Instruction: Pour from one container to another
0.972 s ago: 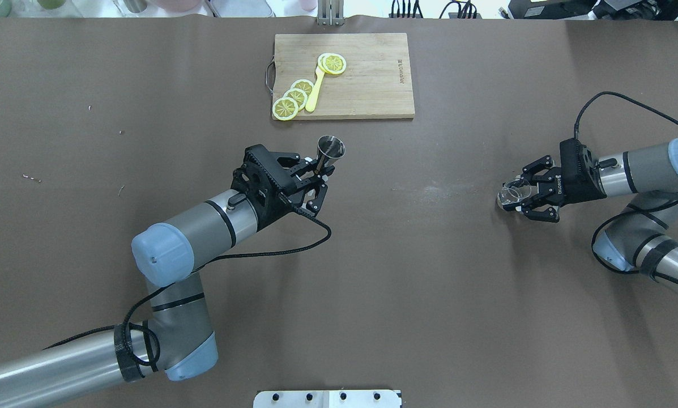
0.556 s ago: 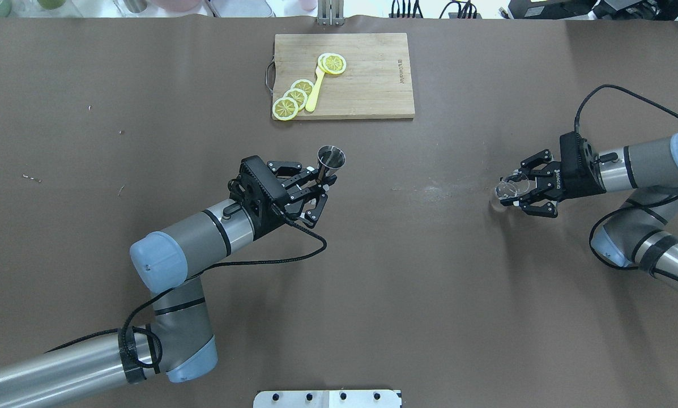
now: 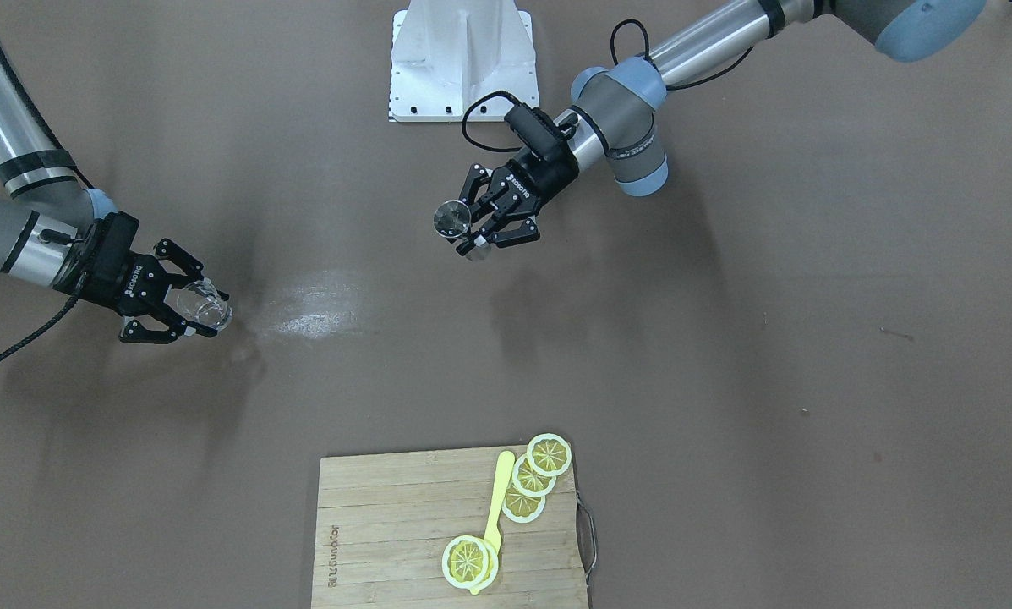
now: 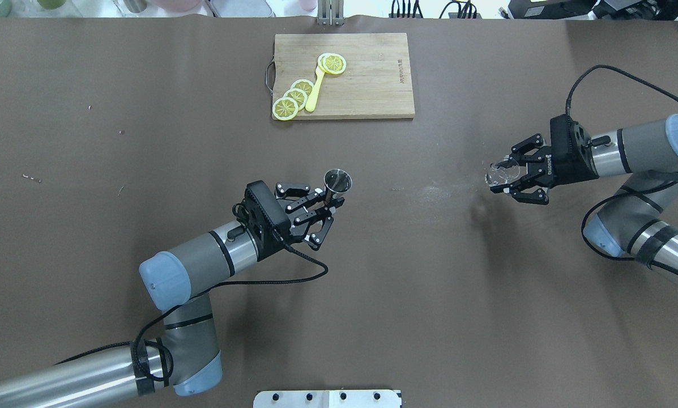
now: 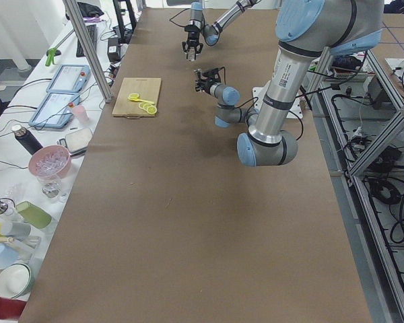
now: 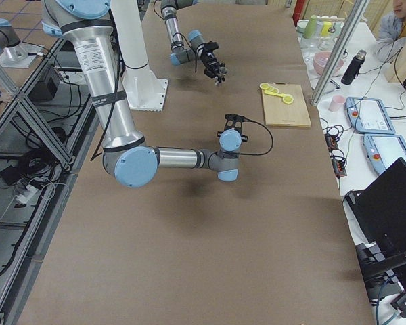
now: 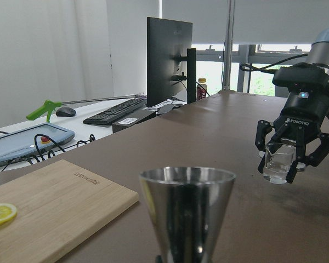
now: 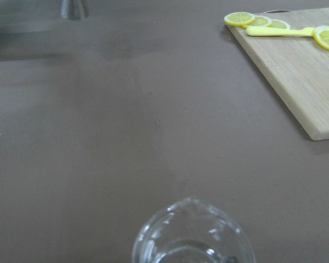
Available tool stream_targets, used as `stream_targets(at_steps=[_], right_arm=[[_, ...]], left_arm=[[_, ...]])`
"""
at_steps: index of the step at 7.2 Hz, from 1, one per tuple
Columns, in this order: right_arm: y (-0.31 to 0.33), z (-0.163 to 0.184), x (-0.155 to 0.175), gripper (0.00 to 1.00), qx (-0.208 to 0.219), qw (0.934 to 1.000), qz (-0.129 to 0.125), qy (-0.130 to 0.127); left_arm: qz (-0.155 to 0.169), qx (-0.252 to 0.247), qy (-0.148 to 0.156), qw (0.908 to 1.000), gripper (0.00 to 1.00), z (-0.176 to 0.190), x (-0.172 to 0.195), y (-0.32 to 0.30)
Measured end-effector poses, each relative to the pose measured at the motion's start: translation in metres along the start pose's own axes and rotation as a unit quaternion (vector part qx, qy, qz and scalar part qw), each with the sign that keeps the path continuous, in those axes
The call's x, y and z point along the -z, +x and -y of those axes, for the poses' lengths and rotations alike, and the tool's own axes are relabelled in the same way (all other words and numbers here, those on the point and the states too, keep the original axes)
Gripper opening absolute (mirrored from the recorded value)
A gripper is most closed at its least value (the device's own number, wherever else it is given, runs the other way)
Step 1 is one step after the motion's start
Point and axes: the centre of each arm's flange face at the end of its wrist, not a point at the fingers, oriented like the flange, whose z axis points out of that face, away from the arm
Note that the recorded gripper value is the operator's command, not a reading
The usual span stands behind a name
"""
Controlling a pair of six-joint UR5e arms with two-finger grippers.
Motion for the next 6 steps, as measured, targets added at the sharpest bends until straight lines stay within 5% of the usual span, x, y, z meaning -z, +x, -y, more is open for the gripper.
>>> stream_targets(at_steps=[2, 6], right_arm=[[-0.002, 0.037, 0.0, 0.0, 0.001, 1.0, 0.0, -0.008], [-0.02, 0.135, 0.012, 0.0, -0.021, 0.9992, -0.004, -0.033]], left_arm=[[-0.025, -0.018, 0.016, 0.9994, 0.0, -0.011, 0.007, 0.025], [-0.024, -0.057, 0.031, 0.9976, 0.0, -0.001, 0.007, 0.025]])
